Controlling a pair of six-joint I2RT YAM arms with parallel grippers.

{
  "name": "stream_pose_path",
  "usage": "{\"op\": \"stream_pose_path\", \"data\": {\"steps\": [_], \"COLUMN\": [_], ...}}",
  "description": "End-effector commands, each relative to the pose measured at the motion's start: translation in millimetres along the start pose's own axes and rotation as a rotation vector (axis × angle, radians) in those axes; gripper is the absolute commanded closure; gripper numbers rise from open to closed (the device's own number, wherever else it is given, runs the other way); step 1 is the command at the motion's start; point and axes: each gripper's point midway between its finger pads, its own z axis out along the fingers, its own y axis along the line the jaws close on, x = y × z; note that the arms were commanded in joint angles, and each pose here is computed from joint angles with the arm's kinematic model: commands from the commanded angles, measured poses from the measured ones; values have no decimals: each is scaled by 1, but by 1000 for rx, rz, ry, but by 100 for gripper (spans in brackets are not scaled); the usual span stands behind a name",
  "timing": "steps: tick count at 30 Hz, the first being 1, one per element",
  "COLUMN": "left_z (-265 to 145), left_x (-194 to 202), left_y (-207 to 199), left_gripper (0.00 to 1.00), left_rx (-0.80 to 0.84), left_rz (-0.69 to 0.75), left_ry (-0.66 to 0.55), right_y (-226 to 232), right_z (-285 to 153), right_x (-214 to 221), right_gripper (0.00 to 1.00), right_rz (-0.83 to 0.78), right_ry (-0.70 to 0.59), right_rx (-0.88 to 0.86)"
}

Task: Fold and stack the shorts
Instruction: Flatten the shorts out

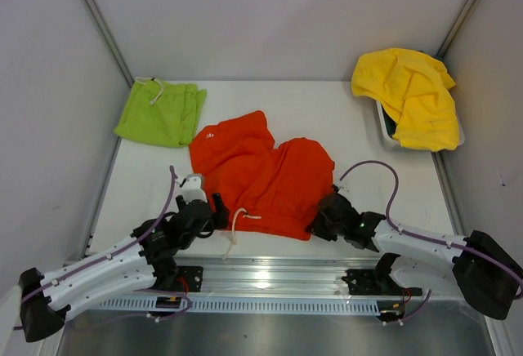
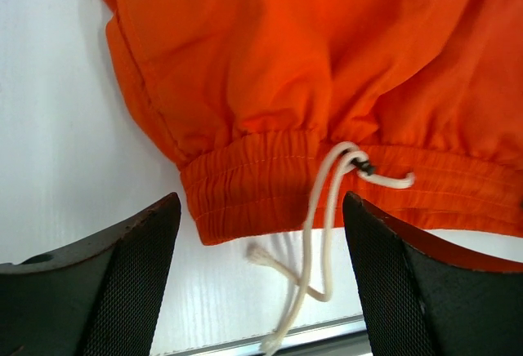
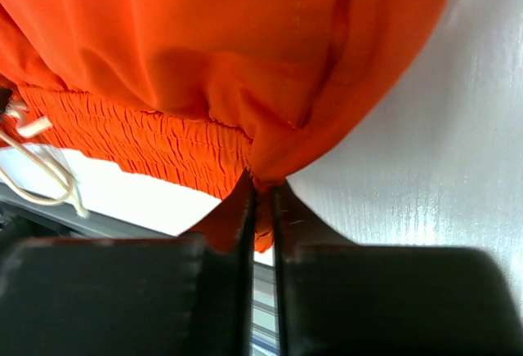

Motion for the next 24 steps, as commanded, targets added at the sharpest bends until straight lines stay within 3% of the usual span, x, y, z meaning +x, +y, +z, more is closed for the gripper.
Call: {"op": "stream_pose_path", "data": {"steps": [1, 8, 14, 16, 17, 18, 21, 24], "left_z": [-11, -20, -1, 5, 5, 6, 4, 0], "left_x": [-23, -32, -21, -21, -25, -27, -33, -45], "left_y": [-14, -22, -28, -32, -37, -39, -41, -38], "left_gripper": [18, 14, 14, 14, 14, 14, 14, 9], "left_rx": [73, 132, 92, 83, 89, 90, 82, 60], "left_rz": [-58, -18, 57, 71, 69, 69, 67, 45], "left_ry": [-79, -99, -50, -41, -44, -46, -52, -82], "right_y": [4, -15, -31, -45, -56, -51, -31, -1], "right_z": [-1, -16, -31, -33, -23, -28, -37, -53], "right_x": [-9, -58, -153, -183, -191, -211, -223, -210], "right_gripper": [99, 100, 100, 86, 72, 43, 24, 21], "right_rz": [7, -5, 10, 15, 25, 34, -24, -72], "right_ry": [-19, -74, -172, -207, -184, -205, -227, -274], "right_rx": [-9, 56, 173, 258, 316, 315, 292, 215]}}
